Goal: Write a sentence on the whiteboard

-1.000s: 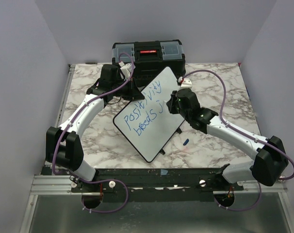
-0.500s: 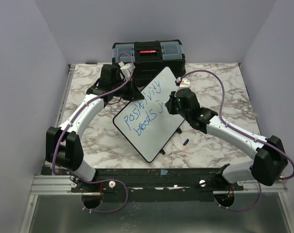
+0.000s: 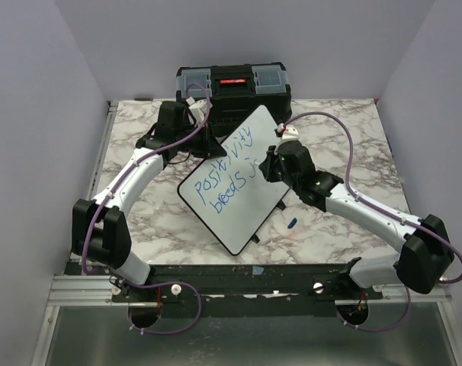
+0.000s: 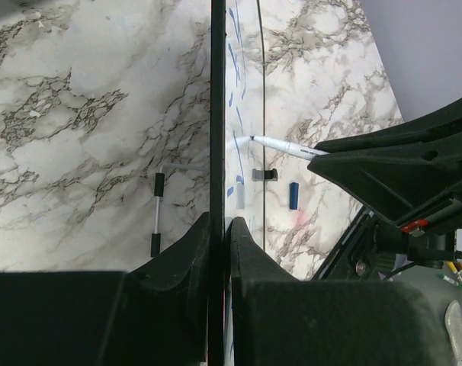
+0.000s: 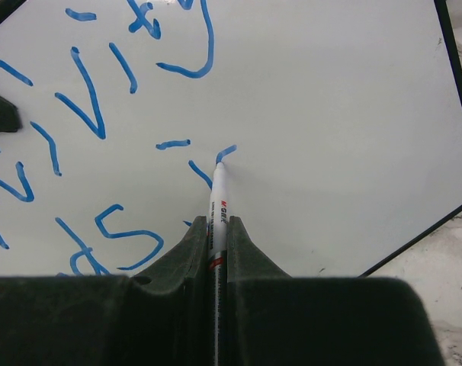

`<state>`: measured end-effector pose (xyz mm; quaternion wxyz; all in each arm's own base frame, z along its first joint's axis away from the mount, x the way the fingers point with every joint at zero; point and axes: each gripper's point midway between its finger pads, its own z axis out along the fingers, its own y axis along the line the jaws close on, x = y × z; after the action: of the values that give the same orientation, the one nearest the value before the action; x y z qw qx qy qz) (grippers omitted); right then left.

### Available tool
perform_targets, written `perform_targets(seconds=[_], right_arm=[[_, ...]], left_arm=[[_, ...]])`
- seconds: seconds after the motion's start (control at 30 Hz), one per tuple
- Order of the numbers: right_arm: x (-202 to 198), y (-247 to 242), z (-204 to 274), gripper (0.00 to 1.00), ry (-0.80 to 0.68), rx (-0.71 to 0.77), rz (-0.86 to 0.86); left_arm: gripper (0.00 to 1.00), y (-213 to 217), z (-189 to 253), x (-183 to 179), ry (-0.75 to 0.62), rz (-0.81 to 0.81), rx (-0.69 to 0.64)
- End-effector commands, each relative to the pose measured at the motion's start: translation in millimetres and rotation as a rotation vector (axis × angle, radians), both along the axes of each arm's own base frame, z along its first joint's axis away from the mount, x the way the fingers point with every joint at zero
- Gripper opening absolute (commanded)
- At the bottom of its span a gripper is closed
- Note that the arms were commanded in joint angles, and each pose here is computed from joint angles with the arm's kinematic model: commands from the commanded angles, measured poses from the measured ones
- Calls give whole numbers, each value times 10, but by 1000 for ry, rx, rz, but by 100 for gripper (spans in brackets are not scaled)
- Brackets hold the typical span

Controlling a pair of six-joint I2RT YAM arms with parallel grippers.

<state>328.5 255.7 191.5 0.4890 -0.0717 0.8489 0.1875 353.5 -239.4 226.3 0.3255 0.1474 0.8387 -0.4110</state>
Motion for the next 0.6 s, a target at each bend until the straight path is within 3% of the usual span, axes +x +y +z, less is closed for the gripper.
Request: perform_targets(seconds=[0.0,0.57], right_arm=[[-160,2,-220,1,64,-20,50],[-50,-118,-192,1,47,-70,-30]], left_arm=[[0,-8,-3,-11,-74,-40,47],[0,-2,-17,-9,-71,-39,48]])
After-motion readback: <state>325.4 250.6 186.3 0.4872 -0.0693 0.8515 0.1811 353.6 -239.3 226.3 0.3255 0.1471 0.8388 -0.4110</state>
